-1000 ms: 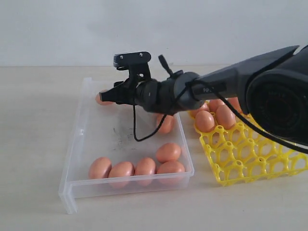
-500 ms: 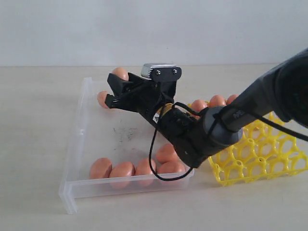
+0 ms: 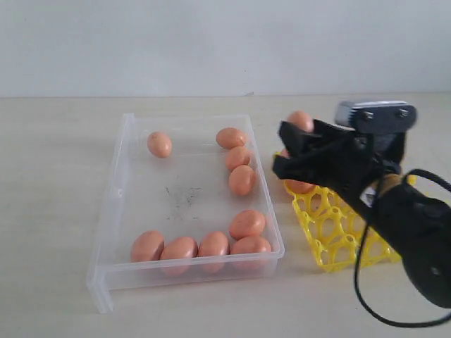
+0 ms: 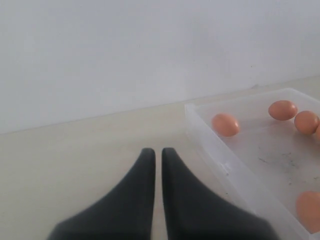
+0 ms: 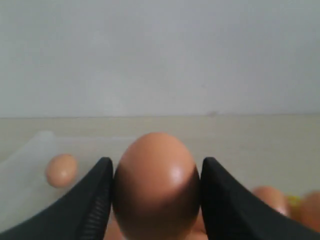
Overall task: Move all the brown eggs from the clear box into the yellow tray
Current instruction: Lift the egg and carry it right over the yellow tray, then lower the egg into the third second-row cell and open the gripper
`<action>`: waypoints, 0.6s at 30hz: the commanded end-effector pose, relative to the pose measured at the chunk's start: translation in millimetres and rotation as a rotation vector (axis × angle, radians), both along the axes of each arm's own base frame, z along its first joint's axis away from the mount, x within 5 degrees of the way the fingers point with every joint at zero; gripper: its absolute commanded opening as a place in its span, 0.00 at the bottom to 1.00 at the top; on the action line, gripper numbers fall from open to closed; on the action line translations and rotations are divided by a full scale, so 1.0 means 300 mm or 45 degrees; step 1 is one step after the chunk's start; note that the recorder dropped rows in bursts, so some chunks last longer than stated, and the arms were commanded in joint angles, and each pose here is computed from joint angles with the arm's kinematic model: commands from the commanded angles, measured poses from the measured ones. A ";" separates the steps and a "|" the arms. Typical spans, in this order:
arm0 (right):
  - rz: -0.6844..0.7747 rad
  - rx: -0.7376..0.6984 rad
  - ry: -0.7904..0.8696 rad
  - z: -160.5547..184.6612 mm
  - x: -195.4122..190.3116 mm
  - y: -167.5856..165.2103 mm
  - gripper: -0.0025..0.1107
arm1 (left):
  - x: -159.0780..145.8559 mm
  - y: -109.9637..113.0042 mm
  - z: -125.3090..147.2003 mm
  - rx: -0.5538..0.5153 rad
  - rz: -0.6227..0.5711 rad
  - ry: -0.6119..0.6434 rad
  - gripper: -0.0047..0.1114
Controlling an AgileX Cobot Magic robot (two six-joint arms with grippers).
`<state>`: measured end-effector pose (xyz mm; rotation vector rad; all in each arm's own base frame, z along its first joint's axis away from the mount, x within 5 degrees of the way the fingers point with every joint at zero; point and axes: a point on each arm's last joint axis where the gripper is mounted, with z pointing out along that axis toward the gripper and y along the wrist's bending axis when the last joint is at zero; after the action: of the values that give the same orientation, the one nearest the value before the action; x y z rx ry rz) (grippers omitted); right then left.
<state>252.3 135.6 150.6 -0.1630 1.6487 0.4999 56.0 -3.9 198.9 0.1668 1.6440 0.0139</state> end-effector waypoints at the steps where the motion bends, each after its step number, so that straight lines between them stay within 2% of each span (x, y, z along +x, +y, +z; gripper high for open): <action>1: -0.132 -0.048 0.083 -0.032 -0.061 -0.124 0.02 | 0.000 -0.001 -0.004 -0.009 -0.008 0.001 0.07; 5: -0.213 -0.070 0.122 -0.056 -0.054 -0.180 0.02 | 0.000 -0.001 -0.004 -0.009 -0.008 0.001 0.07; 11: -0.372 0.021 0.207 -0.099 -0.009 -0.268 0.02 | 0.000 -0.001 -0.004 -0.009 -0.008 0.001 0.07; 15: -0.363 0.042 0.246 -0.140 0.037 -0.283 0.02 | 0.000 -0.001 -0.004 -0.009 -0.008 0.001 0.07; 18: -0.262 0.044 0.250 -0.160 0.068 -0.253 0.02 | 0.000 -0.001 -0.004 -0.009 -0.008 0.001 0.07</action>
<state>264.8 53.2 105.5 0.1437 1.8302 0.3349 56.0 -3.9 198.9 0.1668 1.6440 0.0139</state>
